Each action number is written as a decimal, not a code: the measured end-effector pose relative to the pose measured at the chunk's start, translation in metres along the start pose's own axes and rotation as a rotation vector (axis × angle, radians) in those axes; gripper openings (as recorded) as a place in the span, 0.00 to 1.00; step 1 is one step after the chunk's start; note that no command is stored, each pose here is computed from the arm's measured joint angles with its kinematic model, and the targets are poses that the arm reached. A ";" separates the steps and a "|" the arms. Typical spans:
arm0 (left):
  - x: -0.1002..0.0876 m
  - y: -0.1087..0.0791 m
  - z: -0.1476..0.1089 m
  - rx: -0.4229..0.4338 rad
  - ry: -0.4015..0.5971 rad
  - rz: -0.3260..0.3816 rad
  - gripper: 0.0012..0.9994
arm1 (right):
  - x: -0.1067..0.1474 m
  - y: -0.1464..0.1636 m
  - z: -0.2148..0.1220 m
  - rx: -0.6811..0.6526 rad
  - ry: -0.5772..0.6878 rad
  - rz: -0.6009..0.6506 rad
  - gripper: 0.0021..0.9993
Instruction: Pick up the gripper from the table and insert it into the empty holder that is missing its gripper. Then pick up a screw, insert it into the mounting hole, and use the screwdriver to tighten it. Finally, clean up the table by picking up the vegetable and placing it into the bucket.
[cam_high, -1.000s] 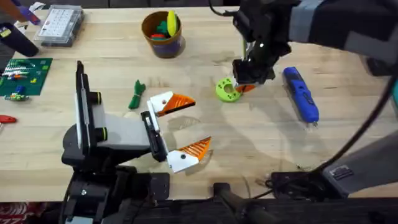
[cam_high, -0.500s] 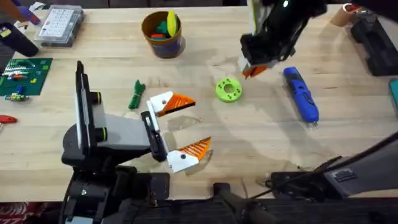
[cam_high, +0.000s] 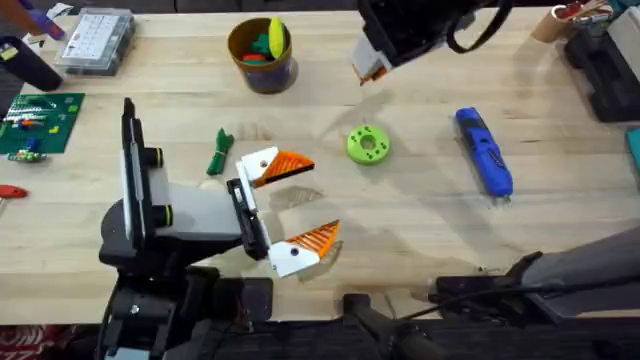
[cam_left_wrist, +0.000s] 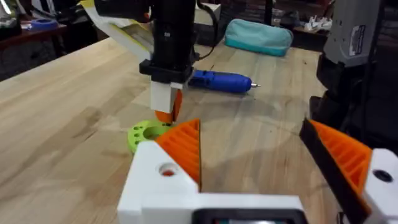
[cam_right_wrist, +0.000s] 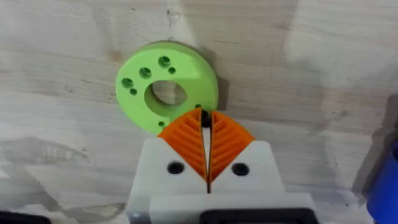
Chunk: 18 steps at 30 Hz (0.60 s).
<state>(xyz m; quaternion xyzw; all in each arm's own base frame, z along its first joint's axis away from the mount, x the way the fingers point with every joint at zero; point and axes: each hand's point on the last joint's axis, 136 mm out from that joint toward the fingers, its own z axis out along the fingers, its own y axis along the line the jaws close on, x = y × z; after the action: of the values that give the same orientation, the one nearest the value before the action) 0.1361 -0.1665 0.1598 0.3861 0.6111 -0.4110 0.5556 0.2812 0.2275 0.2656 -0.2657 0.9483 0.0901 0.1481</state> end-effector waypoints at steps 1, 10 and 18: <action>0.000 0.000 0.000 0.000 0.000 0.000 0.99 | -0.001 0.006 -0.004 -0.006 -0.010 -0.026 0.00; 0.000 0.000 0.000 0.000 0.000 -0.001 0.99 | -0.001 0.055 -0.021 -0.058 -0.059 -0.256 0.00; 0.000 0.000 0.000 0.000 0.000 -0.001 0.99 | 0.007 0.070 -0.021 -0.072 -0.044 -0.359 0.00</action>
<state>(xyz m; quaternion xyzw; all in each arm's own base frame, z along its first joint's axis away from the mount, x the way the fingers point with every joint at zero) 0.1362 -0.1665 0.1598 0.3857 0.6113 -0.4113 0.5554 0.2334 0.2780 0.2895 -0.4336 0.8785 0.1018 0.1730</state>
